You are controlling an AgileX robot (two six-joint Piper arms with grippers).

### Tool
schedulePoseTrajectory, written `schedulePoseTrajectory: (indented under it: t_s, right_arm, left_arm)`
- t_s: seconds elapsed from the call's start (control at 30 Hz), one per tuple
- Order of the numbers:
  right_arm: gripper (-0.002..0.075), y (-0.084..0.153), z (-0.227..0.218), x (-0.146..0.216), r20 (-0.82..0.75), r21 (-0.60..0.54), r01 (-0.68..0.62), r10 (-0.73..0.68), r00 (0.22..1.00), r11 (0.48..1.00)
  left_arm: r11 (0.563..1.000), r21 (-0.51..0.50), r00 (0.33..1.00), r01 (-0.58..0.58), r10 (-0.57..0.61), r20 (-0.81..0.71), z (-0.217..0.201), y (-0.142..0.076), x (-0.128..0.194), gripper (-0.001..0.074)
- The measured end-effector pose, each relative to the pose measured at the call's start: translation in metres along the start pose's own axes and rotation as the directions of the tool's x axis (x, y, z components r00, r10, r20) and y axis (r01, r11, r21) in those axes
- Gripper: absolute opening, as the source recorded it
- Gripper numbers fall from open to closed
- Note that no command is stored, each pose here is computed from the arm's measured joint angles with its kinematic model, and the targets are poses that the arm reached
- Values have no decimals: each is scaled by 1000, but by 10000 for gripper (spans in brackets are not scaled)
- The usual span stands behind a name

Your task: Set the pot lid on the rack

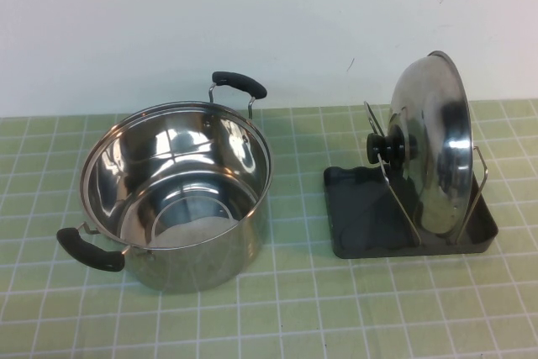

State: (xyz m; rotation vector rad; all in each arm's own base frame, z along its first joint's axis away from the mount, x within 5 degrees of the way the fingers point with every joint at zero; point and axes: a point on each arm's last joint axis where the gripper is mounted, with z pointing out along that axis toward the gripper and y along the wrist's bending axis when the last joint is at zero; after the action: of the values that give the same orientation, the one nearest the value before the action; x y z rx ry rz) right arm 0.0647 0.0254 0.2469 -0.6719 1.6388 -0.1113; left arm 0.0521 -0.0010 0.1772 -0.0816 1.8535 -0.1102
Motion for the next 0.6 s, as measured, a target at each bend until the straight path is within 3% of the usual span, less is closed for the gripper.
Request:
schedulePoseTrajectory:
  t_s: [0.17, 0.43, 0.6]
  right_arm:
    - [-1, 2, -8, 18, -8, 155, -9, 10, 1000, 988]
    - [-1, 0, -9, 27, -8, 240, -42, 45, 999, 970]
    - [-1, -2, -7, 44, -62, 316, -122, 148, 987, 941]
  left_arm:
    - [1000, 0, 1000, -4, 4, 0, 0, 0, 0, -2]
    - [1000, 0, 1000, -4, 4, 0, 0, 0, 0, -2]
    - [1000, 0, 1000, -4, 4, 0, 0, 0, 0, -2]
